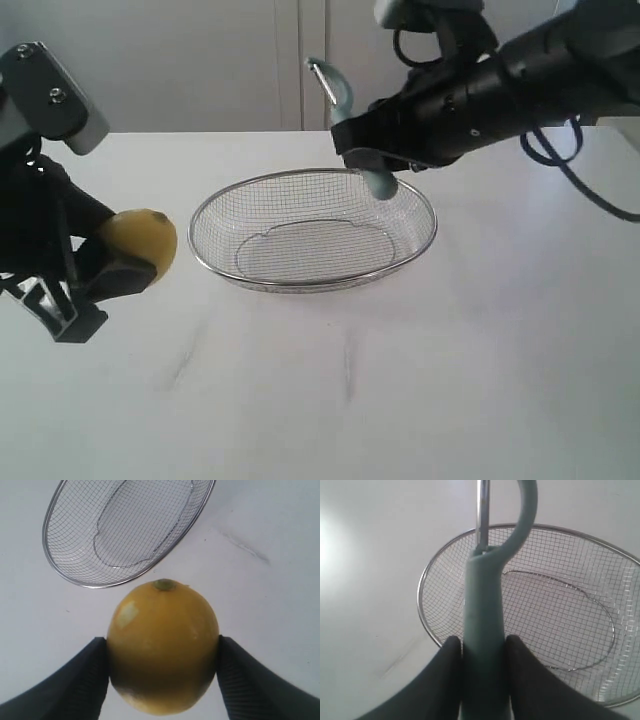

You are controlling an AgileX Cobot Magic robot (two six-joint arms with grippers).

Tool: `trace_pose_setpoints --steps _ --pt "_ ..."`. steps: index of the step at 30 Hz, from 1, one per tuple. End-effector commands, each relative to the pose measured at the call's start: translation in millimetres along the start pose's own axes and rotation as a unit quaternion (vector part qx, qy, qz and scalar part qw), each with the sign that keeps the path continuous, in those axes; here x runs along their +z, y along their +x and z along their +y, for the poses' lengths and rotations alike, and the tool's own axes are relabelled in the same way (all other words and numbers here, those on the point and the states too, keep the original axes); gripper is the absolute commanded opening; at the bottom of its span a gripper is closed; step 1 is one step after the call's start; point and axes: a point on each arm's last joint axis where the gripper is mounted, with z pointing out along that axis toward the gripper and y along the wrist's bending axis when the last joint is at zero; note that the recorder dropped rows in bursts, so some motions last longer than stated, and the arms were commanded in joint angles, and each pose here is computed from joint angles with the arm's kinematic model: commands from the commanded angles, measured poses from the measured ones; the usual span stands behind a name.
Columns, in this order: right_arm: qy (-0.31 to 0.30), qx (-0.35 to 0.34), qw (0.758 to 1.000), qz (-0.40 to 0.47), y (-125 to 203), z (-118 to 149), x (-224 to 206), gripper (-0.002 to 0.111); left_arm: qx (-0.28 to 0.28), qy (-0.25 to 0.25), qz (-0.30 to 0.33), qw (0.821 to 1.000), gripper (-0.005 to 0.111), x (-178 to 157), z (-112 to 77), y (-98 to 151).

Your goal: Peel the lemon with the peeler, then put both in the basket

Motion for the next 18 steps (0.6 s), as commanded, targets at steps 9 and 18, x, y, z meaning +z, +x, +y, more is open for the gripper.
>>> trace_pose_setpoints --steps 9,18 --pt "0.097 -0.030 0.988 0.120 -4 -43 71 0.000 -0.016 0.003 -0.021 1.000 0.000 -4 -1.1 -4" --pt "0.100 -0.001 0.991 0.094 7 -56 112 0.000 -0.016 0.003 -0.021 1.000 0.000 -4 -1.1 -4"
